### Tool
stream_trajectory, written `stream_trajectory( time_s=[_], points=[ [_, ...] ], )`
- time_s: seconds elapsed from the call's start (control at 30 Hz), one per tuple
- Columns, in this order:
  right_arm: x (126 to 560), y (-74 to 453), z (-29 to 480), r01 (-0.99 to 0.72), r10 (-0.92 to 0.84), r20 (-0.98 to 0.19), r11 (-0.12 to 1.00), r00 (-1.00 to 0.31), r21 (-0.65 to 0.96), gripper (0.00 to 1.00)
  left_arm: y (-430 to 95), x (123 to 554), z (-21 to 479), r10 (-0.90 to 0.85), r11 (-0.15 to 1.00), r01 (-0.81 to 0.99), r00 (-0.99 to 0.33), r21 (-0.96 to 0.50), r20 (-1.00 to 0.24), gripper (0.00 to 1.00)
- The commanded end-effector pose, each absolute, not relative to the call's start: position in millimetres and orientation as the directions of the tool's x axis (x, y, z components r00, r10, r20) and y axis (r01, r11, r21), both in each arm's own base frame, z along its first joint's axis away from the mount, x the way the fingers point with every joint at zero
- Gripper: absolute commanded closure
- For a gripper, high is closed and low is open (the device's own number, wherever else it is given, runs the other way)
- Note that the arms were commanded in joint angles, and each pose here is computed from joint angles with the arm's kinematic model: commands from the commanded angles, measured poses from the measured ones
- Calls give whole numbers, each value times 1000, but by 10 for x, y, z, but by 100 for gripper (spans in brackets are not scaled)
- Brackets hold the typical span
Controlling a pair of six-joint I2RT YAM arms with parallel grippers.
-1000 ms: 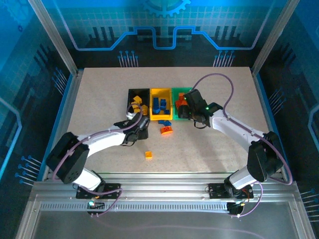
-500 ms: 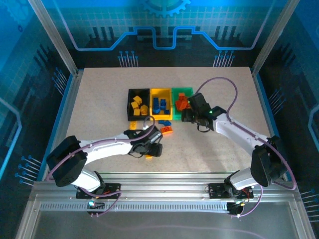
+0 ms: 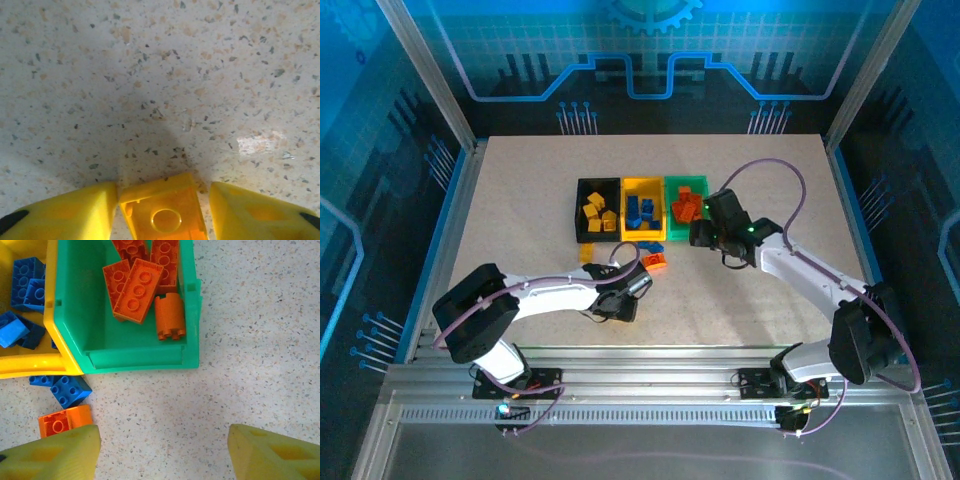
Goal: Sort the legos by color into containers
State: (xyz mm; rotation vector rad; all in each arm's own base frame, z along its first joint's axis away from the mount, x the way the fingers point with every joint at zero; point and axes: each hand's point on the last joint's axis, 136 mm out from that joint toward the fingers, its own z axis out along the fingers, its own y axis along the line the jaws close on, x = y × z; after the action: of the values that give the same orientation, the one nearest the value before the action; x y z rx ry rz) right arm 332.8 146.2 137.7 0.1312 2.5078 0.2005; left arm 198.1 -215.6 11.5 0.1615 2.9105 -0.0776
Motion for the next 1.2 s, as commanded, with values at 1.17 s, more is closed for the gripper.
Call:
stream_trajectory(
  time_s=[1.17],
  points=[
    [3357, 1422, 1425, 77, 203, -568, 968, -798, 237, 30, -1530, 4171, 1487, -250, 968, -214, -751, -132, -611, 77]
  ],
)
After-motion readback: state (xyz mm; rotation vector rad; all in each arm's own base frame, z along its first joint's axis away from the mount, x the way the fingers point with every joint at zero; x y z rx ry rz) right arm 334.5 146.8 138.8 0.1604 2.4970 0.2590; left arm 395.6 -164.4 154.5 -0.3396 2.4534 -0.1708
